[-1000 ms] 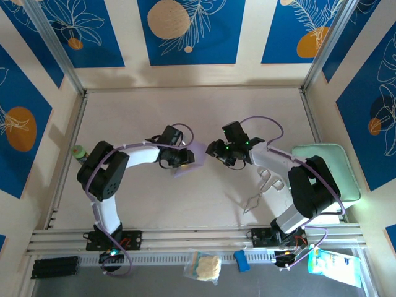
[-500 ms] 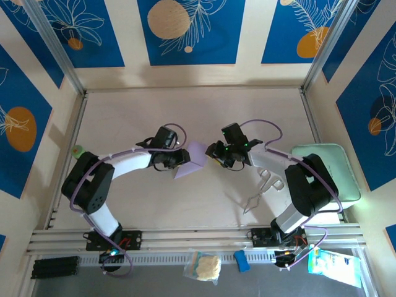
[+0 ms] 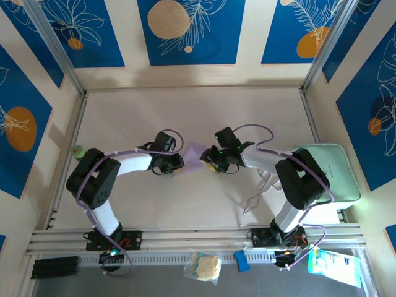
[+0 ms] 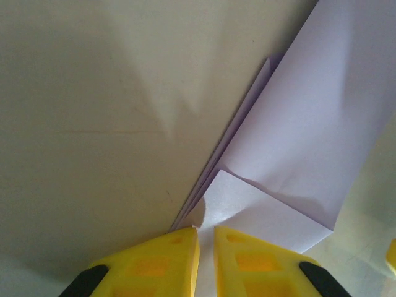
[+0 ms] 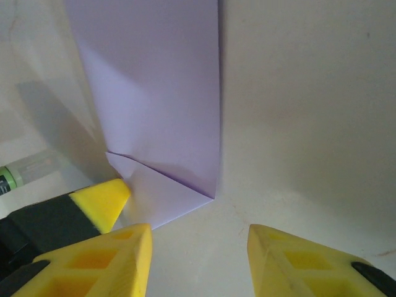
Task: Fold a paper plane with a square sheet of paper (pick it up from the middle)
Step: Fold the wing for the fifth time at the center of the table.
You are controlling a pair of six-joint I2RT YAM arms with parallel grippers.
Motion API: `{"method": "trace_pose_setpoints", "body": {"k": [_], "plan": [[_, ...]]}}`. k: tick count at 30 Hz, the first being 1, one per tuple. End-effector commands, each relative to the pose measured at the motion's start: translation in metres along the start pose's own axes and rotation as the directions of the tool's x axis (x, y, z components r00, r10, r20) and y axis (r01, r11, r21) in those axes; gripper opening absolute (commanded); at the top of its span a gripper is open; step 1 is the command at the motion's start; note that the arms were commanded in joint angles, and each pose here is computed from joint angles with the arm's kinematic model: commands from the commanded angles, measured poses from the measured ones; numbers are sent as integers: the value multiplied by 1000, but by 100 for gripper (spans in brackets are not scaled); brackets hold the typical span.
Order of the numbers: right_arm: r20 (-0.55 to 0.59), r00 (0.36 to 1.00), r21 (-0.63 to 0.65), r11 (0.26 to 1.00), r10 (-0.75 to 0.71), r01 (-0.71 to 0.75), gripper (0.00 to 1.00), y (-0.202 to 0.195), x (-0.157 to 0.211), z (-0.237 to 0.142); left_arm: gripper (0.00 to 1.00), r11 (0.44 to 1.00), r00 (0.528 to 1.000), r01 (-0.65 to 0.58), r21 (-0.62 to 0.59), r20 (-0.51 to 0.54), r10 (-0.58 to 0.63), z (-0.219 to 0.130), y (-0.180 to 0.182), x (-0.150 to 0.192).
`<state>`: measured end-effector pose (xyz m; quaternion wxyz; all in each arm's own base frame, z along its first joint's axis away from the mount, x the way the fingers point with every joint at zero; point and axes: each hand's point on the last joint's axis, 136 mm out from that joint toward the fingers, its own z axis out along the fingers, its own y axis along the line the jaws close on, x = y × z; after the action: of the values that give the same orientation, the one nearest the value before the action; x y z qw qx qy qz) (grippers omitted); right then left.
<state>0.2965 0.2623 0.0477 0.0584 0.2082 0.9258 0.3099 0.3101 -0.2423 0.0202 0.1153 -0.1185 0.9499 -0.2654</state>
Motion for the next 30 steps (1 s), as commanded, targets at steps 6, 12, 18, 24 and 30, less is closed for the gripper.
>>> {"method": "trace_pose_setpoints", "body": {"k": [6, 12, 18, 24, 30], "plan": [[-42, 998, 23, 999, 47, -46, 41, 14, 7, 17, 17, 993, 995, 95, -65, -33, -97, 10, 28, 15], [-44, 997, 48, 997, 68, -65, 39, 11, 7, 25, 17, 993, 994, 98, -61, -42, -101, 10, 29, 17], [-60, 995, 61, 995, 82, -78, 39, 8, 8, 32, 17, 994, 994, 96, -56, -46, -99, 9, 28, 17], [-69, 995, 54, 996, 77, -74, 36, 10, 7, 36, 17, 994, 994, 96, -56, -48, -98, 10, 29, 18], [-75, 995, -7, 998, 59, -60, 32, 18, 5, 39, 17, 994, 994, 95, -55, -48, -98, 8, 28, 18]]}}
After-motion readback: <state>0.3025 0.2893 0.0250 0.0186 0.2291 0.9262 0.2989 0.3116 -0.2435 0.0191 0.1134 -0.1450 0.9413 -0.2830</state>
